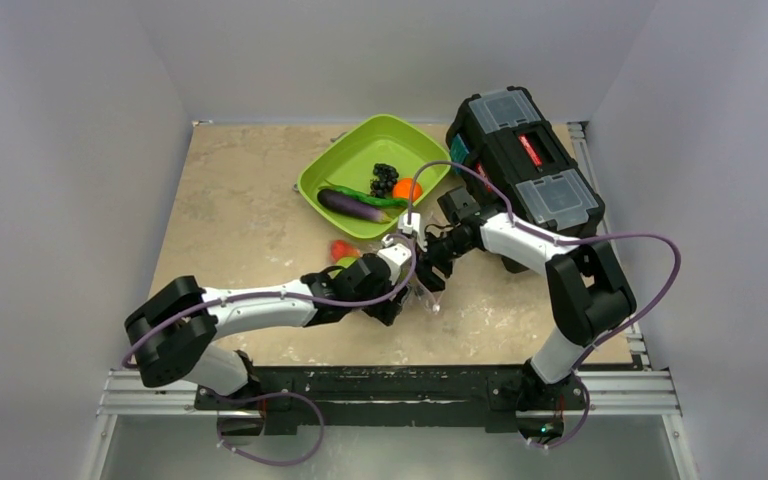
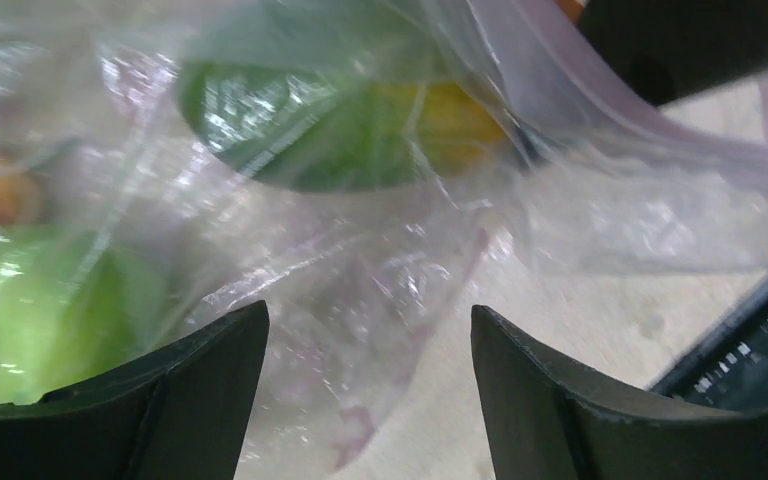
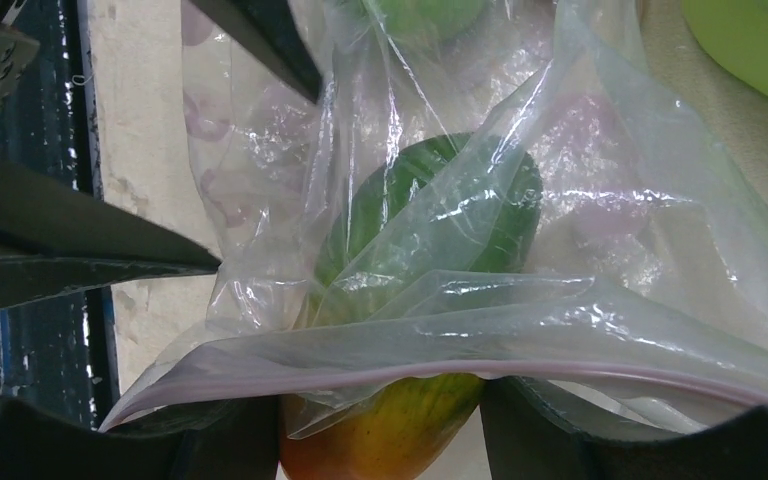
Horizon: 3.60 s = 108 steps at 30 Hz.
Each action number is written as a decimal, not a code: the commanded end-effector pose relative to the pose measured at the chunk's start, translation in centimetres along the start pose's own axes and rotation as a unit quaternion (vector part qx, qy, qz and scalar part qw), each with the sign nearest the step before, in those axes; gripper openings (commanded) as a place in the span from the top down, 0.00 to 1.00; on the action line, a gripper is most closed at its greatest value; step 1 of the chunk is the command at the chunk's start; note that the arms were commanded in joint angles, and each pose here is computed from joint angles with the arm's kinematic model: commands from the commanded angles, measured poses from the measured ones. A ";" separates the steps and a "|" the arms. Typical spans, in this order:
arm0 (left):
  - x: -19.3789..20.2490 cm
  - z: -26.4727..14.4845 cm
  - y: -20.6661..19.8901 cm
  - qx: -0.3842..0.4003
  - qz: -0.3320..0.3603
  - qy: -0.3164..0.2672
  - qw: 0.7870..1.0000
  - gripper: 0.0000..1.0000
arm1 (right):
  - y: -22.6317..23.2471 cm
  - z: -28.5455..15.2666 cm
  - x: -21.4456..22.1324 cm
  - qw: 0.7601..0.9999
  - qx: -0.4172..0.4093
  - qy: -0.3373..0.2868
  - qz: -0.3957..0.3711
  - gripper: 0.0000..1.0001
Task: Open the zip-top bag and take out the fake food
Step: Pick up the fake fruit from the zipper food storage bag, then place the fake fruit in the bin.
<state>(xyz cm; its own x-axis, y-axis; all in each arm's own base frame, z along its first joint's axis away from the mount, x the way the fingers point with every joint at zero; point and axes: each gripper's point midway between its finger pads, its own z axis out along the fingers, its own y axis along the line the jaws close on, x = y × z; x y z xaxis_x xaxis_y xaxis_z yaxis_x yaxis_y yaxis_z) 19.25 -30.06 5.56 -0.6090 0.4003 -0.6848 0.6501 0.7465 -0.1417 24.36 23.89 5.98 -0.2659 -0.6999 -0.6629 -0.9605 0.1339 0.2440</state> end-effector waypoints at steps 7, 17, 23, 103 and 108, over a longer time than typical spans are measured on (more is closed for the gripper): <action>-5.4 1.6 1.3 -0.073 0.050 -0.111 0.990 0.79 | 0.4 -0.4 -2.3 0.999 -0.022 -0.034 -0.005 0.94; -0.7 -0.3 2.2 -0.059 0.056 -0.059 0.995 1.00 | -2.5 -1.9 -2.6 0.997 0.056 -0.047 0.013 0.90; 0.6 -1.2 2.5 -0.043 0.055 -0.050 0.996 1.00 | -2.6 -1.7 -2.1 0.998 0.052 -0.043 0.019 0.87; 0.6 -14.5 6.6 -0.040 -0.136 -0.205 0.968 0.17 | 0.0 -16.9 -8.1 0.973 0.200 -0.081 -0.087 1.00; 0.6 -14.6 6.5 -0.038 -0.140 -0.206 0.968 0.15 | -1.4 -17.3 -10.2 0.969 0.203 -0.097 -0.098 1.00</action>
<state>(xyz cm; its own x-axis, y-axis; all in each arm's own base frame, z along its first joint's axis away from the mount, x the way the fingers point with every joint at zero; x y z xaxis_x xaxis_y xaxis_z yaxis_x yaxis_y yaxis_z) 16.20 -17.33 14.39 -0.5177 -0.0228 -0.8552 0.4623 0.8337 -0.3020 27.95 17.26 21.17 -0.1323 -0.6556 -0.7434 -0.9416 0.3175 -0.1125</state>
